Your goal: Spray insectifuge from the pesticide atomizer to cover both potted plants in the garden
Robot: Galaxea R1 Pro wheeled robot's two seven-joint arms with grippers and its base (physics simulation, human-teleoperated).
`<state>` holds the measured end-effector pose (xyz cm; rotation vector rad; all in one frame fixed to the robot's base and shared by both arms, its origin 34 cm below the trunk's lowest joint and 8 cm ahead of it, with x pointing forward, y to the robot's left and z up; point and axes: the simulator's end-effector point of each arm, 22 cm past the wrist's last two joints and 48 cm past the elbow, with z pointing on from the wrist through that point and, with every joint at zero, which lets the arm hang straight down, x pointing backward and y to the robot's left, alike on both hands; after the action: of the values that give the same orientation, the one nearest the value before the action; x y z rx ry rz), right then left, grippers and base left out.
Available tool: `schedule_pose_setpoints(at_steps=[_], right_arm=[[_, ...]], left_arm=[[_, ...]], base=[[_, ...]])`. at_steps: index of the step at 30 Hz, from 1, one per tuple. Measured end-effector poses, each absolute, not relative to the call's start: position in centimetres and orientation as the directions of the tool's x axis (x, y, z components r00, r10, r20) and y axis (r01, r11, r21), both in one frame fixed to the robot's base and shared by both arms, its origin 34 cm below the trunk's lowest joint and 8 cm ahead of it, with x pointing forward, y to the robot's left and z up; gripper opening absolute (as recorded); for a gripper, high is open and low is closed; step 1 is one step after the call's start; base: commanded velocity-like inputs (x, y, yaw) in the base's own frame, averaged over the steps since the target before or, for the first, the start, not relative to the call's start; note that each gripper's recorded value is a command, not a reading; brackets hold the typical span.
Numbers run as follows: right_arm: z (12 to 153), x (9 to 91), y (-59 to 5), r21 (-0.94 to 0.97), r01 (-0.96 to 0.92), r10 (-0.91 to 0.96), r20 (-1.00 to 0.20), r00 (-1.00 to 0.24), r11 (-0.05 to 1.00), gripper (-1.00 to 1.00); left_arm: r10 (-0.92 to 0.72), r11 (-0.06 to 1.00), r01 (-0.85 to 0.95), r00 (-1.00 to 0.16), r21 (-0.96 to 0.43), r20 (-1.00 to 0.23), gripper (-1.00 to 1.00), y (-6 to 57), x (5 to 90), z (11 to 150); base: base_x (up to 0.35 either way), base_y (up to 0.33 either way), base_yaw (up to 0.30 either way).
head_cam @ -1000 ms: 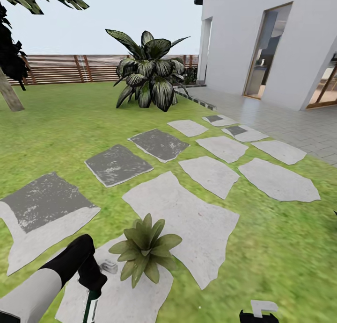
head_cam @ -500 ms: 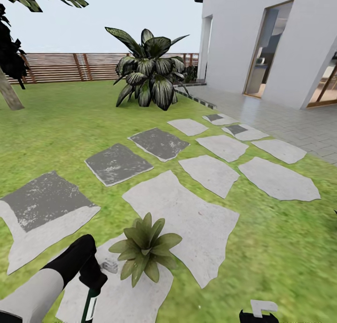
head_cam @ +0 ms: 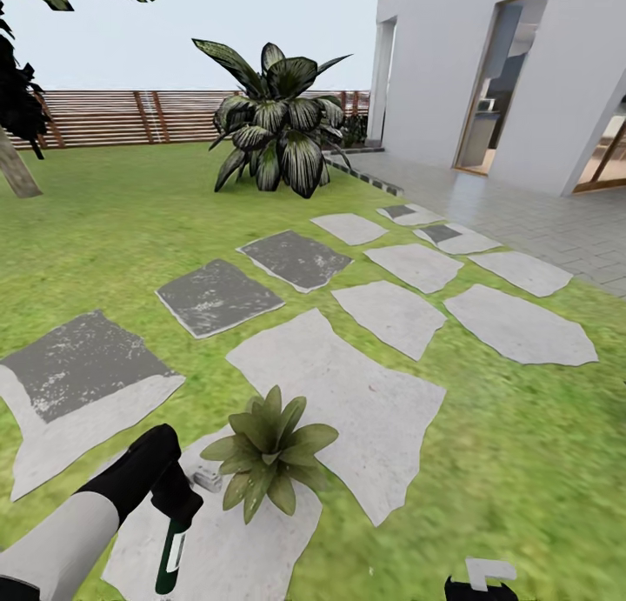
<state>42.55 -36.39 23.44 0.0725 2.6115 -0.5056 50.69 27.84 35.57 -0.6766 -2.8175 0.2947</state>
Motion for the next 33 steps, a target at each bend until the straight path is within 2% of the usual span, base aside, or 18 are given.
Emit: schedule_pose_setpoints(at_steps=[17,27,33], right_arm=[[21.8,41.9,-37.2,-0.352,0.131,-0.048,-0.456,-0.888,0.927,1.00],[21.7,41.9,-37.0,-0.348,0.136,-0.041,-0.457,-0.888,0.928,1.00],[21.4,41.6,-36.9,-0.348,0.133,-0.041,-0.450,-0.892,0.928,1.00]], left_arm=[[0.466,0.874,0.417,-0.864,-0.249,0.191,-1.00,28.2,49.3,33.3],[0.469,0.868,0.430,-0.874,-0.248,0.126,-1.00,26.5,53.4,35.4],[0.435,0.894,0.402,-0.885,-0.198,0.167,-1.00,31.6,52.6,35.0]], base=[[0.000,0.000,0.000],[0.000,0.000,0.002],[0.000,0.000,0.039]])
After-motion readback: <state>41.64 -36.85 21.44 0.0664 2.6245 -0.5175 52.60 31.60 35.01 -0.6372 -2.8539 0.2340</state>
